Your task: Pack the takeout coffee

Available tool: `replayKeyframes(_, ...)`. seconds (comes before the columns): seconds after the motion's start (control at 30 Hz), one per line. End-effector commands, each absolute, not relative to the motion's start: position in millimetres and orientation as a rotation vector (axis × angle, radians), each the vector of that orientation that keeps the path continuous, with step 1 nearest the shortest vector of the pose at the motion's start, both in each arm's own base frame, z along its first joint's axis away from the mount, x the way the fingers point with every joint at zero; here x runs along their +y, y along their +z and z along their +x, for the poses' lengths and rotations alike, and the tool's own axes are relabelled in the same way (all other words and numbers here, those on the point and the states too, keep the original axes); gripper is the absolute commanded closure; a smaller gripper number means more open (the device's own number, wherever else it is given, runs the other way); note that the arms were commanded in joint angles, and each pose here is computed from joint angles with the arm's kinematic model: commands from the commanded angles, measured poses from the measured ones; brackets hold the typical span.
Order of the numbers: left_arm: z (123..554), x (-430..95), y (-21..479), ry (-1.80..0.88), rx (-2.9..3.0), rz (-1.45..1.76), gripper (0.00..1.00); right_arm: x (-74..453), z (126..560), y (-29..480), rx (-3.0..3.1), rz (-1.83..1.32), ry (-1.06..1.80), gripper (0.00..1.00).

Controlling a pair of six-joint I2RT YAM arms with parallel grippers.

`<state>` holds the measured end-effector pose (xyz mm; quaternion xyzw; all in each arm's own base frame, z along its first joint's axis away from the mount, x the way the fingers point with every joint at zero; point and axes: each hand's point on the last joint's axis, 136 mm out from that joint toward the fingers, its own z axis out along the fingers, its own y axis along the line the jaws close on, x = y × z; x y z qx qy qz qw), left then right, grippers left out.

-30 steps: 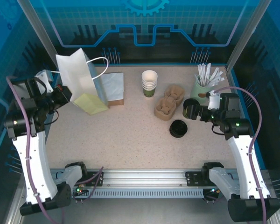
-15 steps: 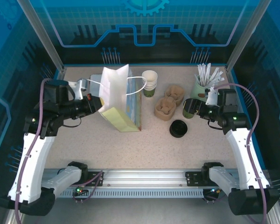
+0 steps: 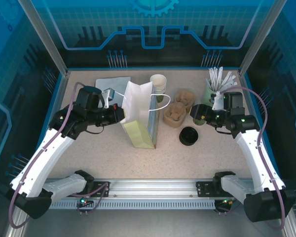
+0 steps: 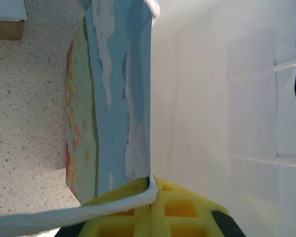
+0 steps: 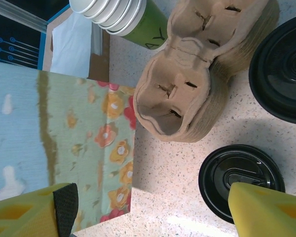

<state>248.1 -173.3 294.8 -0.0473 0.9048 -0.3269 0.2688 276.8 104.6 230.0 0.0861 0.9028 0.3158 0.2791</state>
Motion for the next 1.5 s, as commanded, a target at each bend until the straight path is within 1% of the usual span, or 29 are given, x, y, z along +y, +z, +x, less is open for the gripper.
replayKeyframes(0.0, 260, -175, 289, -0.850, 2.415, -0.167, 1.00, 115, 283, 240, 2.396, 0.201, 0.880, 0.20)
replayKeyframes(0.07, 262, -177, 281, -0.847, 2.428, -0.179, 1.00, 118, 285, 236, 2.411, 0.208, 0.884, 0.21)
replayKeyframes(0.13, 263, -178, 276, -0.847, 2.433, -0.192, 1.00, 123, 286, 233, 2.431, 0.210, 0.892, 0.25)
replayKeyframes(0.23, 265, -175, 267, -0.813, 2.450, -0.216, 0.94, 130, 290, 227, 2.469, 0.205, 0.906, 0.30)
replayKeyframes(0.4, 267, -176, 265, -0.805, 2.459, -0.213, 0.72, 135, 296, 215, 2.544, 0.197, 0.840, 0.32)
replayKeyframes(0.5, 267, -171, 271, -0.774, 2.444, -0.216, 0.53, 139, 303, 208, 2.565, 0.205, 0.805, 0.32)
replayKeyframes(0.53, 267, -167, 275, -0.756, 2.434, -0.218, 0.48, 140, 306, 206, 2.574, 0.213, 0.794, 0.32)
replayKeyframes(0.6, 266, -161, 280, -0.721, 2.417, -0.220, 0.41, 142, 309, 199, 2.596, 0.233, 0.769, 0.33)
replayKeyframes(0.63, 265, -157, 284, -0.703, 2.401, -0.219, 0.39, 143, 311, 195, 2.607, 0.243, 0.754, 0.35)
replayKeyframes(0.73, 262, -146, 292, -0.662, 2.361, -0.230, 0.36, 143, 317, 183, 2.629, 0.286, 0.721, 0.42)
replayKeyframes(0.93, 256, -130, 305, -0.609, 2.294, -0.241, 0.35, 139, 334, 171, 2.648, 0.311, 0.640, 0.50)
replayKeyframes(1.07, 254, -124, 309, -0.580, 2.279, -0.238, 0.34, 133, 340, 160, 2.674, 0.323, 0.575, 0.52)
replayKeyframes(1.37, 256, -125, 306, -0.572, 2.292, -0.235, 0.32, 136, 348, 146, 2.704, 0.331, 0.566, 0.53)
replayKeyframes(1.47, 256, -126, 306, -0.572, 2.293, -0.236, 0.32, 137, 351, 143, 2.709, 0.330, 0.565, 0.55)
